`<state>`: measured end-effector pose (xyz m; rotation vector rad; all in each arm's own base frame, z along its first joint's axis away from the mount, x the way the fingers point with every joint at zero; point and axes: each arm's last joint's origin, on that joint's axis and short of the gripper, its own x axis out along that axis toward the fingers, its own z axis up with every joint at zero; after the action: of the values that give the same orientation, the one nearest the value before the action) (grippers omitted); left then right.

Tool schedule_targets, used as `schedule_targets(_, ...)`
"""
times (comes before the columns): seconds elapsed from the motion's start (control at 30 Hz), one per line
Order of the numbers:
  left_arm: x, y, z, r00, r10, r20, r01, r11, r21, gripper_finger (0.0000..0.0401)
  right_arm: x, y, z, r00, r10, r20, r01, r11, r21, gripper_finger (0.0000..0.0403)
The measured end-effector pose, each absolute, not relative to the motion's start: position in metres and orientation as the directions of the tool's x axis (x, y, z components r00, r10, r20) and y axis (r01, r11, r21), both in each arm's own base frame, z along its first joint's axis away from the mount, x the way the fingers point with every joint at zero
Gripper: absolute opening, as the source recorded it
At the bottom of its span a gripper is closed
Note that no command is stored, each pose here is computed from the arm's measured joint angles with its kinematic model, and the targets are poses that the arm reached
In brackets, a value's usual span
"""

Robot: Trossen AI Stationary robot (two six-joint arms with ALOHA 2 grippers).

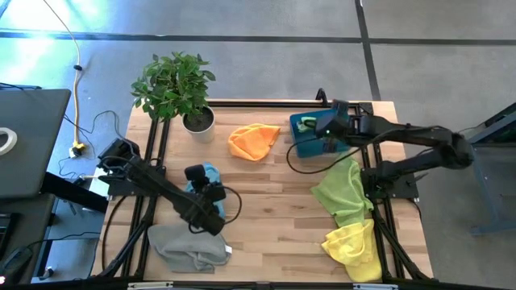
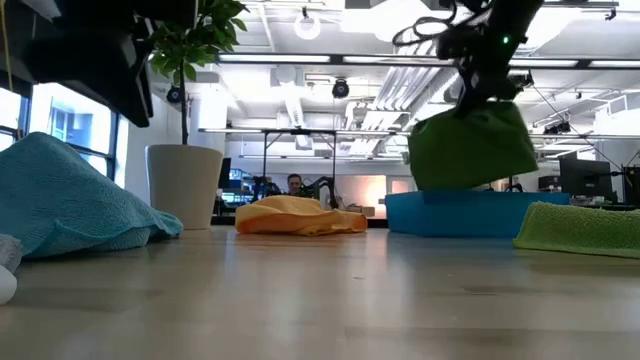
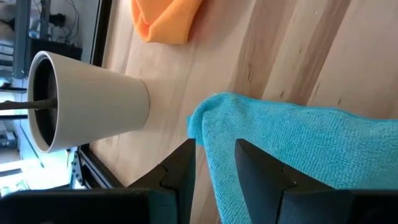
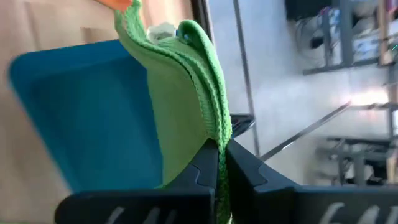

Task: Fold microfiber towels
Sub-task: Put the green microfiber cloth into the blue bin

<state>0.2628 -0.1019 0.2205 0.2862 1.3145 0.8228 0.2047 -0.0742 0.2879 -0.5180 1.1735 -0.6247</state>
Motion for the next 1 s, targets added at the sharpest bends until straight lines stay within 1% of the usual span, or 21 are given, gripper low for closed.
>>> schedule_targets(0.2,0.267,-0.094,0.220,0.016,0.671,-0.741,-0.365,0.694,0.621,0.0103,0.205,-0.101,0.271,0.259,-0.743,-0.617,0.117,0.658,-0.744,0.0000)
schedule_targets(0.4,0.270,-0.088,0.220,0.007,0.669,-0.743,-0.382,0.689,0.616,0.0103,0.201,-0.124,0.276,0.251,-0.797,-0.549,0.119,0.588,-0.800,0.0000)
schedule_targets(0.47,0.271,-0.086,0.220,0.001,0.670,-0.743,-0.382,0.687,0.619,0.0103,0.200,-0.134,0.280,0.277,-0.805,-0.524,0.110,0.568,-0.815,0.0000)
schedule_targets(0.57,0.273,-0.081,0.220,-0.003,0.669,-0.743,-0.379,0.687,0.620,0.0103,0.201,-0.148,0.280,0.342,-0.784,-0.518,0.067,0.571,-0.819,0.0000)
schedule_targets(0.67,0.276,-0.077,0.219,0.001,0.668,-0.745,-0.401,0.682,0.611,0.0103,0.199,-0.164,0.277,0.351,-0.782,-0.516,0.080,0.574,-0.815,0.0000)
schedule_targets(0.77,0.279,-0.074,0.219,0.011,0.664,-0.748,-0.415,0.684,0.600,0.0103,0.197,-0.179,0.265,0.328,-0.755,-0.568,0.101,0.626,-0.773,0.0000)
schedule_targets(0.93,0.280,-0.073,0.219,0.014,0.662,-0.749,-0.415,0.686,0.598,0.0103,0.201,-0.189,0.236,0.336,-0.620,-0.709,0.058,0.765,-0.642,0.0000)
schedule_targets(1.0,0.280,-0.073,0.219,0.014,0.662,-0.749,-0.415,0.686,0.598,0.0103,0.206,-0.188,0.229,0.359,-0.573,-0.737,0.025,0.795,-0.606,0.0000)
